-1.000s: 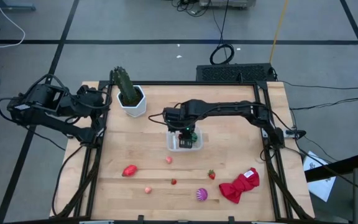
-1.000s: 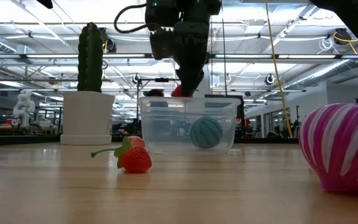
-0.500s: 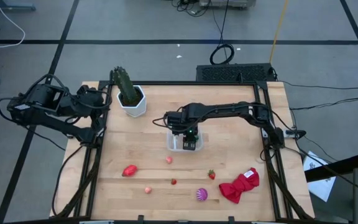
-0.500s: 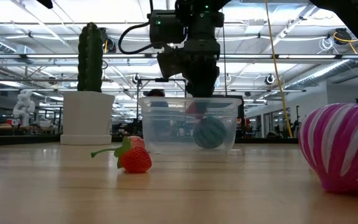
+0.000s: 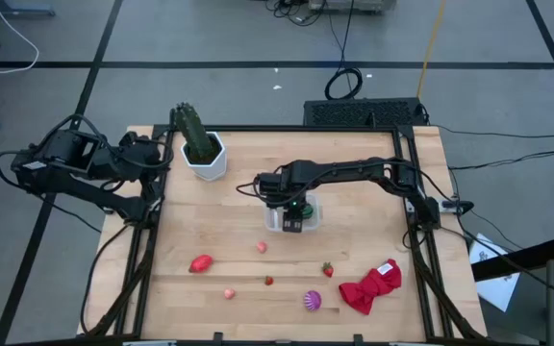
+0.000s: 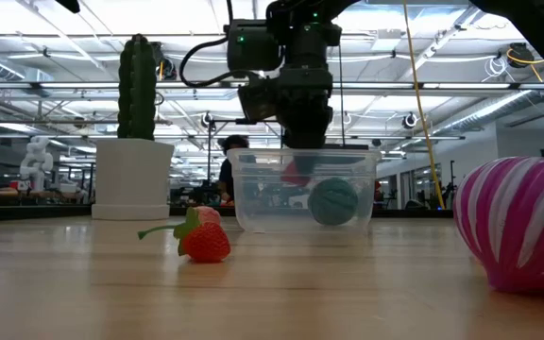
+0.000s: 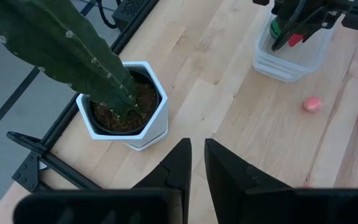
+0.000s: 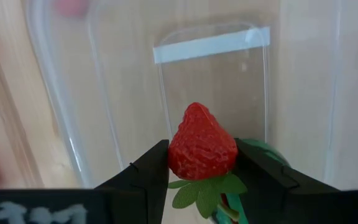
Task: Pick and placing Produce into tupperware
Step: Put the top strawberry into the transparent bin, then put the top peach into the transparent bin
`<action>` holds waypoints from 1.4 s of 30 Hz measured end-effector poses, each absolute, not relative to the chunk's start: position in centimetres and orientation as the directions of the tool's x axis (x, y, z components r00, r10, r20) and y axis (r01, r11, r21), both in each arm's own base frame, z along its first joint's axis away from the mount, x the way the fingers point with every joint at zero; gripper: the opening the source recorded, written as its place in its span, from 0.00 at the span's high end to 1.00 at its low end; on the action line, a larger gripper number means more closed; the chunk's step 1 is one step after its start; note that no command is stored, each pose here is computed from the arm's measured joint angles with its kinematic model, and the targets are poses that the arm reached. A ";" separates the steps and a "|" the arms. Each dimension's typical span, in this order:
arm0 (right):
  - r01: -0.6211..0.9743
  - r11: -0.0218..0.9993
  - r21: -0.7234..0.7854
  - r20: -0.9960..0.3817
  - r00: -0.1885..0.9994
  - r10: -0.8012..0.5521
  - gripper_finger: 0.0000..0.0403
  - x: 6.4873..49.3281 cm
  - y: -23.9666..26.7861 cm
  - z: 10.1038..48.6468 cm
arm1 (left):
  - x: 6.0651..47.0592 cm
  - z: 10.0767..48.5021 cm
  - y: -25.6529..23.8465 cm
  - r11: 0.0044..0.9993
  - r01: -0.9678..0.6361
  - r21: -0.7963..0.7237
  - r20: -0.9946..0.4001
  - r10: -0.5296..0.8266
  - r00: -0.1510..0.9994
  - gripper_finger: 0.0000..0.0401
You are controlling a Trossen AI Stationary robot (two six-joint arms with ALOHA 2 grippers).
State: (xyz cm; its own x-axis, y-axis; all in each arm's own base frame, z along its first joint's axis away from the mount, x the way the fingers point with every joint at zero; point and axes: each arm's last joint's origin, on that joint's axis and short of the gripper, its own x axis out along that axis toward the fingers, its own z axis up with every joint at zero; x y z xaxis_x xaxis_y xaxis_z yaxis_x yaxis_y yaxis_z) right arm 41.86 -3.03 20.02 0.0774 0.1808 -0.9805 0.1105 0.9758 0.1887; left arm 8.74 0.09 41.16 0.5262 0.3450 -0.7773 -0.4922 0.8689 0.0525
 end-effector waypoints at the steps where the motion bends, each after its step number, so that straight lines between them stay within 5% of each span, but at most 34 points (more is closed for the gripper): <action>1: 0.114 0.975 0.189 -0.980 0.083 0.180 0.63 41.9 -3.0 20.0 | 8.7 41.2 0.1 0.869 -0.492 0.052 -0.777 0.345 0.526 0.87; 31: 0.070 0.980 0.187 -0.971 0.164 0.173 0.62 42.7 -3.1 20.1 | 8.7 41.2 0.1 0.869 -0.492 0.052 -0.777 0.345 0.526 0.87; 42: 0.062 0.981 0.185 -0.968 0.182 0.172 0.52 42.9 -3.1 20.1 | 8.7 41.2 0.1 0.869 -0.492 0.053 -0.777 0.345 0.526 0.87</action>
